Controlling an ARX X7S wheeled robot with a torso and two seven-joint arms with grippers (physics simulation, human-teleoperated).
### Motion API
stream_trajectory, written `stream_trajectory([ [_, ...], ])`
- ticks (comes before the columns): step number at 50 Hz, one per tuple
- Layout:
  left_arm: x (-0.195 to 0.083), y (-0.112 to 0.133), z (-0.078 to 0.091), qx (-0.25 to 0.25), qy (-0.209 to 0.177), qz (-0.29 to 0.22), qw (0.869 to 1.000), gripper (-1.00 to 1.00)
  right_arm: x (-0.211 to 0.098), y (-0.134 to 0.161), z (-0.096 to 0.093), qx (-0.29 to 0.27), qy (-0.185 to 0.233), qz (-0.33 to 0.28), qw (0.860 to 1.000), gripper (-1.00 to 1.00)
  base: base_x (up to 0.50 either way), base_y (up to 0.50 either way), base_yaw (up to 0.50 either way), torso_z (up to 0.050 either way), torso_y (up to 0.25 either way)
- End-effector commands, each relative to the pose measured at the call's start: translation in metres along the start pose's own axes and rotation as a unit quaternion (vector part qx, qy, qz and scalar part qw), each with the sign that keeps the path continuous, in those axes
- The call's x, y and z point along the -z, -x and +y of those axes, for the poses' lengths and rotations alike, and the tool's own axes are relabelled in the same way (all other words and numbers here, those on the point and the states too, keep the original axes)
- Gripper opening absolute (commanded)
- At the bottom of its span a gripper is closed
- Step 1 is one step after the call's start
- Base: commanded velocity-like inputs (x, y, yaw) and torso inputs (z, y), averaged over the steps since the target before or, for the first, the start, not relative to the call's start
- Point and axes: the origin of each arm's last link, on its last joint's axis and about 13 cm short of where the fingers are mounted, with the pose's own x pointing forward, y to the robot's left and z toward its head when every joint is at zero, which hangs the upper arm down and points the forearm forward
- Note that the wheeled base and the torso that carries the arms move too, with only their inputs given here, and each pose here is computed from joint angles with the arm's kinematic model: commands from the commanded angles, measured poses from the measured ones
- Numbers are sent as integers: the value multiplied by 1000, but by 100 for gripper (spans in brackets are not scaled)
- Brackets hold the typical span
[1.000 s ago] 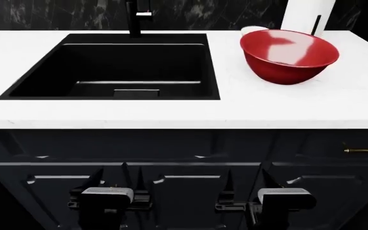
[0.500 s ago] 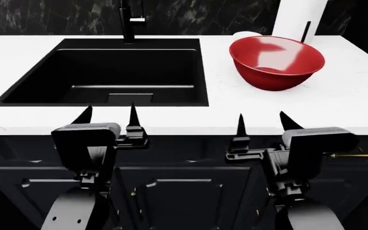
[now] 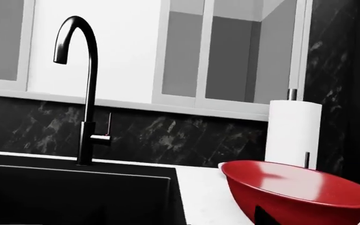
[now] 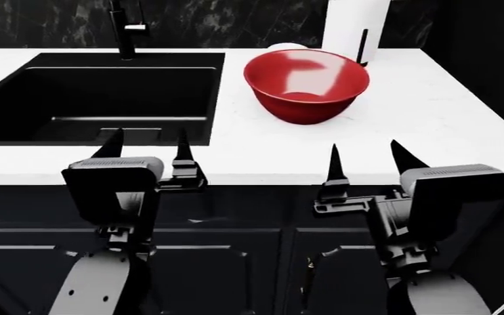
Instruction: Stack the bowls in the sink.
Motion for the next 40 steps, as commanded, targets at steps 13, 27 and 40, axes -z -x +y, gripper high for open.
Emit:
stream_trajectory([
  [13, -3, 1, -7, 1, -13, -14, 1000, 100, -8, 4, 0, 1, 2, -13, 1000, 100, 0, -500, 0, 0, 0],
  [27, -34, -58, -8, -22, 59, 33, 997, 100, -30, -34, -4, -23, -15, 23, 999, 100, 0, -63, 0, 0, 0],
  [40, -68, -144, 8, -66, 61, 60, 994, 100, -70, -121, -30, -11, -20, 44, 999, 100, 0, 0, 0, 0, 0],
])
